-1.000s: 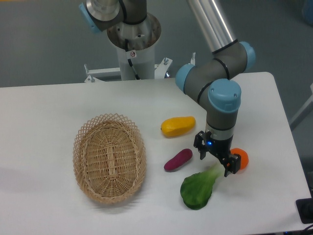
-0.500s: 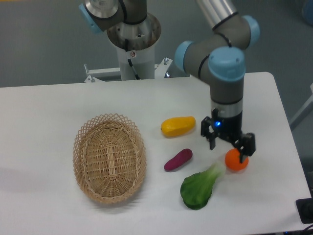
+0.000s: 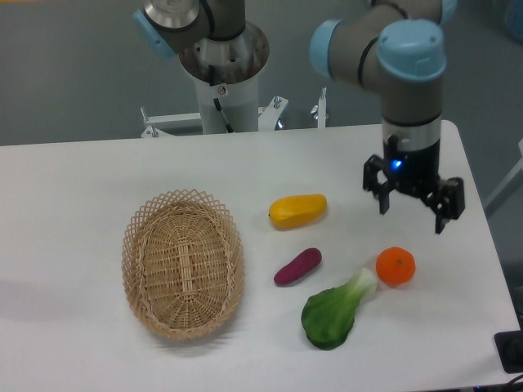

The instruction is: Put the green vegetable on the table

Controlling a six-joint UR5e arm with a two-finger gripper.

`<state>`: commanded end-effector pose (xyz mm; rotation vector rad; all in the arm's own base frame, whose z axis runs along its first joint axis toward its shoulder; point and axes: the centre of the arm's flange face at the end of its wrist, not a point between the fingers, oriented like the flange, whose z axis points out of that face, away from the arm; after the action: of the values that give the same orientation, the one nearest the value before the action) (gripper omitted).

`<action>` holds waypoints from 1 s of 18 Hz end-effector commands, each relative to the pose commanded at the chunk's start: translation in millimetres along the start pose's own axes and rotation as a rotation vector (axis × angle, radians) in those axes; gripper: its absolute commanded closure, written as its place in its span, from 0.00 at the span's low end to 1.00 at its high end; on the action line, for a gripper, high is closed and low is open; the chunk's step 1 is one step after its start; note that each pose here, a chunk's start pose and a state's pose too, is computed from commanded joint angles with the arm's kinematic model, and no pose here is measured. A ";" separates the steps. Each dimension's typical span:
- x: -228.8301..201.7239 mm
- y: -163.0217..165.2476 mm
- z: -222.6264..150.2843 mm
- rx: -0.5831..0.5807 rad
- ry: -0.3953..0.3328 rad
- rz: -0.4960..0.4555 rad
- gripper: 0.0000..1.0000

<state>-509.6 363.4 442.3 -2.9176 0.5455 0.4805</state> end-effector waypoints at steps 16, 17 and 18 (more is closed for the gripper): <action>1.5 44.2 -18.6 0.036 0.026 0.057 0.00; 1.4 44.1 -18.7 0.036 0.025 0.057 0.00; 1.5 43.1 -18.7 0.038 0.025 0.059 0.00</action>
<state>-518.9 319.5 456.3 -2.8817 0.6380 0.4369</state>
